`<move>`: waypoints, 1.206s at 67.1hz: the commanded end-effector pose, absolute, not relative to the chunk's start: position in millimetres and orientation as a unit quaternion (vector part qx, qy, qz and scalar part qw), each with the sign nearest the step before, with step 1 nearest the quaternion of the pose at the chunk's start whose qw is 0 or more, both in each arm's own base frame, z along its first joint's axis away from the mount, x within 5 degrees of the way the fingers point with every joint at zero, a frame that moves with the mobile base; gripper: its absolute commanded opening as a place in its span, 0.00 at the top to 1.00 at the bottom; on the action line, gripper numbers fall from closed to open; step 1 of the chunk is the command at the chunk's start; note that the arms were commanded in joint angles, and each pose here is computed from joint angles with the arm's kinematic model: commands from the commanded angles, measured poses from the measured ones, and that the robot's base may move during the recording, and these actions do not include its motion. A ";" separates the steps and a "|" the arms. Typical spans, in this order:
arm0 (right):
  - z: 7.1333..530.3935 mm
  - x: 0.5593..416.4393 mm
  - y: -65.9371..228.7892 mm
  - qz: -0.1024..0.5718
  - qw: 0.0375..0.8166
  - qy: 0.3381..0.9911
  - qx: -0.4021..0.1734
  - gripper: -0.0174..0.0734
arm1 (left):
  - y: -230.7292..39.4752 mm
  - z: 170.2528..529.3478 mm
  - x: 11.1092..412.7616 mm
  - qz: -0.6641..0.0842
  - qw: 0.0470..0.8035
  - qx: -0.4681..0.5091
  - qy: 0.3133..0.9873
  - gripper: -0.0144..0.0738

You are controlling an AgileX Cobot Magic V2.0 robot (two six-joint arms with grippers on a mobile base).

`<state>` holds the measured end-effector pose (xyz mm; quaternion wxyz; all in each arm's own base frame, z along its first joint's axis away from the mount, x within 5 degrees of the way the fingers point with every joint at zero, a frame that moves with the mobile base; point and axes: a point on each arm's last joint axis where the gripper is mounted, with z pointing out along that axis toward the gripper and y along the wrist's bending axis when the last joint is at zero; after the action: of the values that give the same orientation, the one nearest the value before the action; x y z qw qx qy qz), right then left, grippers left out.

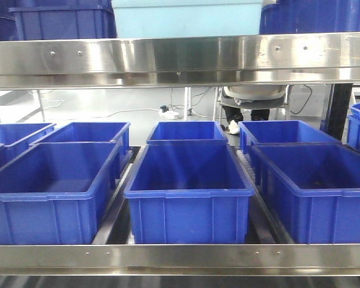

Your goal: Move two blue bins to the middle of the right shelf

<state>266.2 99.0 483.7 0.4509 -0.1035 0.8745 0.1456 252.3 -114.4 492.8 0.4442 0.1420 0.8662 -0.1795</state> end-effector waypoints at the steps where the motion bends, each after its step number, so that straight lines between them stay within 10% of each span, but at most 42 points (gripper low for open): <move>1: 491.5 263.8 93.0 0.127 0.478 0.862 -0.109 0.98 | -109.7 502.0 250.6 -0.162 0.477 0.146 0.851 0.96; 81: 491.5 263.8 93.0 0.127 0.478 0.862 -0.109 0.98 | -109.7 502.0 250.6 -0.162 0.477 0.146 0.851 0.96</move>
<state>266.2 99.0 483.7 0.4509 -0.1035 0.8745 0.1456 252.3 -114.4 492.8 0.4442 0.1420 0.8662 -0.1795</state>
